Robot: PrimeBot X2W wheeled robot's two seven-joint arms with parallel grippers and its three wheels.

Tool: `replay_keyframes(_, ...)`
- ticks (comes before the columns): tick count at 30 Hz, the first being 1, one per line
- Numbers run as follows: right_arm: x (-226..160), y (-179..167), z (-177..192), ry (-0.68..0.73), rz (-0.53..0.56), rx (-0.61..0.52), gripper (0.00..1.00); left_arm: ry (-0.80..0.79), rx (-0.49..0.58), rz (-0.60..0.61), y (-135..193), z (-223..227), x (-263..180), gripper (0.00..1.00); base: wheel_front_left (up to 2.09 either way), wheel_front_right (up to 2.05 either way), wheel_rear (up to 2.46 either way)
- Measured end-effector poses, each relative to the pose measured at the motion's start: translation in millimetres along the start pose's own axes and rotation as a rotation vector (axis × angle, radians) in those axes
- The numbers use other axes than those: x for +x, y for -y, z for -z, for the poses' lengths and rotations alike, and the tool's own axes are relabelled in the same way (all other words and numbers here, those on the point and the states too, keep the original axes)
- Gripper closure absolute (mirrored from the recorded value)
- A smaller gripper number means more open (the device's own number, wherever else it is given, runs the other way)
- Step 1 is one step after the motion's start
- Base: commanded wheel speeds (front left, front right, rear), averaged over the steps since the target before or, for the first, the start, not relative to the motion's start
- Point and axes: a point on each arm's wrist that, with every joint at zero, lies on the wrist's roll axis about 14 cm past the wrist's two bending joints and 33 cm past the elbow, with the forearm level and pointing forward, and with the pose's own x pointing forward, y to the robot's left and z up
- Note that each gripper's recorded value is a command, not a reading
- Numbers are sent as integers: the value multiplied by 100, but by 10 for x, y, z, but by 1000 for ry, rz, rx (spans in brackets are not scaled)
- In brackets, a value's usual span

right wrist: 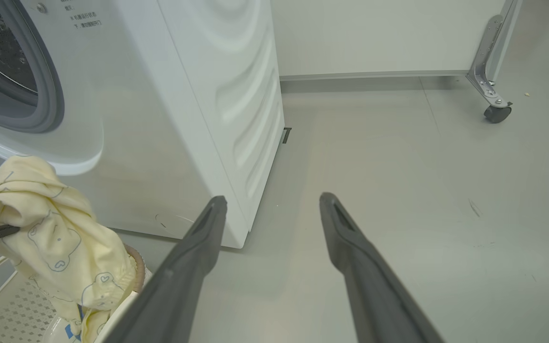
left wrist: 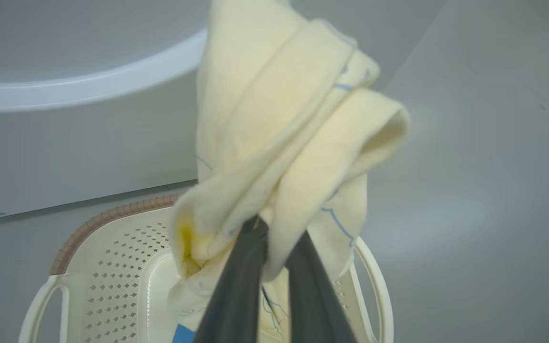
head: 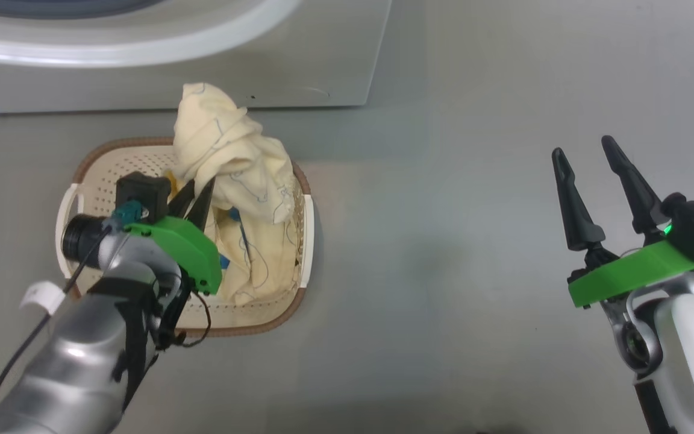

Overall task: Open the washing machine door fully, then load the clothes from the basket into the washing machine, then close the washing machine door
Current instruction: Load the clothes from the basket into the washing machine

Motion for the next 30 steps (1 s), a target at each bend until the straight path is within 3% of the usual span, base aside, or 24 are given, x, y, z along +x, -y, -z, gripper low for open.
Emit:
replay_keyframes(15,-407,-297,-490,101,-56,25,0,327,24,-154,-31,-703,-1098,100,0,0,0)
replay_keyframes(30,-791,-414,-666,165,-64,44,0,431,6,-275,-13,-583,-1920,100,0,0,0)
